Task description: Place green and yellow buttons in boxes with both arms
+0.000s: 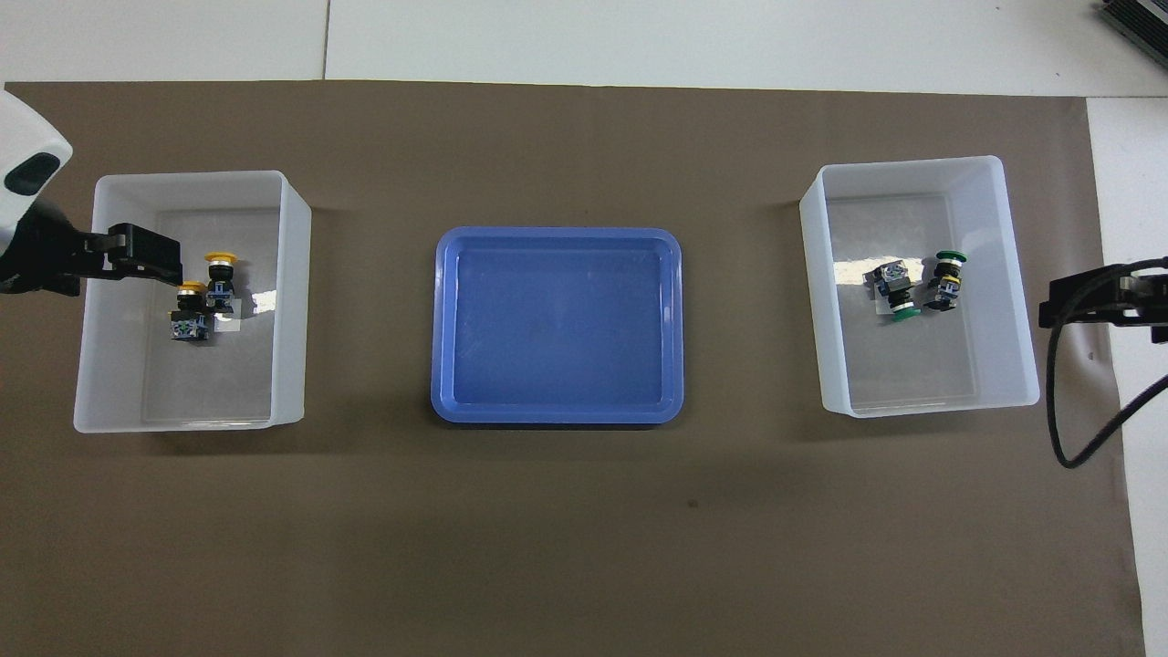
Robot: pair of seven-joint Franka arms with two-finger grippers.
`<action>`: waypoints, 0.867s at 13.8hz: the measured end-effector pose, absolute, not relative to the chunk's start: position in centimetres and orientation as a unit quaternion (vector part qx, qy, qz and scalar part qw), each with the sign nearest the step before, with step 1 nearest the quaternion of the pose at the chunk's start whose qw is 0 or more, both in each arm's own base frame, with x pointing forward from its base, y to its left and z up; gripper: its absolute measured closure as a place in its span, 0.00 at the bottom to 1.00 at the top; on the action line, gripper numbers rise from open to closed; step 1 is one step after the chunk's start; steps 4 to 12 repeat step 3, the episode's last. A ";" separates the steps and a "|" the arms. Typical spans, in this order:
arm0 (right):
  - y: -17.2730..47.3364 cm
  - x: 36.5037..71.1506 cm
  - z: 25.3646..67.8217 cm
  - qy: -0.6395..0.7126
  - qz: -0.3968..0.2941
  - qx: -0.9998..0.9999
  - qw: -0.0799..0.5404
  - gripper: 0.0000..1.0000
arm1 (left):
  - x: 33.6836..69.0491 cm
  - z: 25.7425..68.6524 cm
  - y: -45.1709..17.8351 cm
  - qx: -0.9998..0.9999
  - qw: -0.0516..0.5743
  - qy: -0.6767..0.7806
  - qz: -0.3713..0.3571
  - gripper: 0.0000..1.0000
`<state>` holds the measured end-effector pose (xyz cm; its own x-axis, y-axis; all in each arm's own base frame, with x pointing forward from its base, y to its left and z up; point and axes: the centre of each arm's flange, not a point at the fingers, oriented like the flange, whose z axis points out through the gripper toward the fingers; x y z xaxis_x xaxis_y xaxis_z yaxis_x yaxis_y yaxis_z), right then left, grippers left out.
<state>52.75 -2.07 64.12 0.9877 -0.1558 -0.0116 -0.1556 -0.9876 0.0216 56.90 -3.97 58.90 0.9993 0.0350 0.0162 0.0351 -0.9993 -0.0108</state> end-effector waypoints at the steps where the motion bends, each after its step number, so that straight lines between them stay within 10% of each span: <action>1: -2.1 52.7 64.1 -0.076 -0.007 0.997 0.010 0.00 | 56.9 58.9 -4.0 -1.000 0.006 -0.012 -0.008 0.00; 12: -2.1 52.7 64.2 -0.073 -0.006 0.997 0.010 0.00 | 56.9 58.9 -4.0 -1.000 0.006 -0.005 -0.008 0.00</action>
